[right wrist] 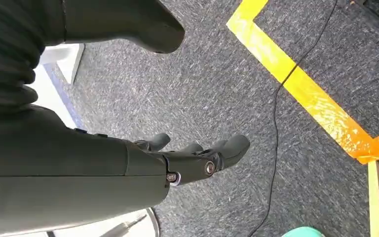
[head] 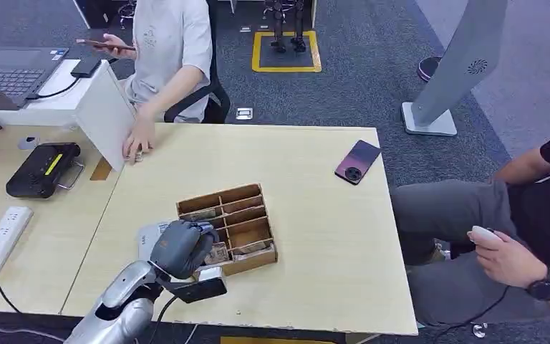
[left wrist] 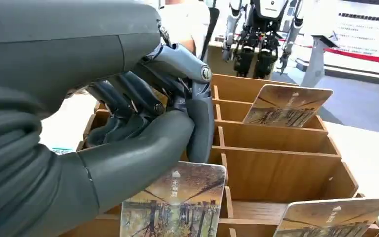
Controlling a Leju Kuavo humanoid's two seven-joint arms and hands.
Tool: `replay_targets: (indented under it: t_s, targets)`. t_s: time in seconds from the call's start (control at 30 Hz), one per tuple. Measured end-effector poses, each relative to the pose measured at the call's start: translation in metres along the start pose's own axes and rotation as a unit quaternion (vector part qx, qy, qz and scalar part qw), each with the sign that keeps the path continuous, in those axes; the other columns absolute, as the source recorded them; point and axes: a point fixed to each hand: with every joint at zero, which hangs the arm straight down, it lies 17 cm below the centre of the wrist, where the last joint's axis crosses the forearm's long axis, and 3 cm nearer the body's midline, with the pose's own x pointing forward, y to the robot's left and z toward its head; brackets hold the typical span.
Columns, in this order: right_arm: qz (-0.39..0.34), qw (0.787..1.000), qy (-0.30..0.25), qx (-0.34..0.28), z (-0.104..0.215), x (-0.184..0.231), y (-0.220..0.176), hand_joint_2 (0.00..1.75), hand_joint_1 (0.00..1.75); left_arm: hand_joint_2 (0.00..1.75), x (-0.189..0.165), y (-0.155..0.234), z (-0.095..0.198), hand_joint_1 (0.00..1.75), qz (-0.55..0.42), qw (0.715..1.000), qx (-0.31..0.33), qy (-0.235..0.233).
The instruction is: Pass the card to the sensor for recognition and then transmit it.
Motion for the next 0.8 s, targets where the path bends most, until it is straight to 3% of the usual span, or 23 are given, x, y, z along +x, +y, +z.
replay_targets:
  t_s: [0.27, 0.3, 0.33, 0.57, 0.8]
  targets:
    - [0.000, 1.000, -0.001, 0.000, 0.000, 0.000, 0.000, 1.75, 0.00, 1.75, -0.001, 0.001, 0.000, 1.75, 0.002, 1.000, 0.001, 0.001]
    - [0.000, 1.000, -0.001, 0.000, 0.000, 0.000, 0.000, 1.75, 0.00, 1.75, 0.000, 0.001, 0.001, 0.63, 0.004, 1.000, 0.003, -0.001]
    - [0.000, 1.000, -0.002, 0.000, 0.000, 0.001, 0.000, 1.75, 0.00, 1.75, 0.002, 0.002, 0.001, 0.00, 0.008, 1.000, 0.005, -0.003]
    - [-0.002, 1.000, -0.004, 0.000, 0.000, 0.001, 0.000, 1.75, 0.00, 1.75, 0.011, 0.006, 0.004, 0.00, 0.024, 0.999, 0.017, -0.015]
    - [-0.005, 1.000, -0.004, -0.001, 0.000, 0.001, 0.000, 1.75, 0.00, 1.75, 0.036, 0.038, 0.004, 0.00, 0.045, 0.994, 0.078, -0.058]
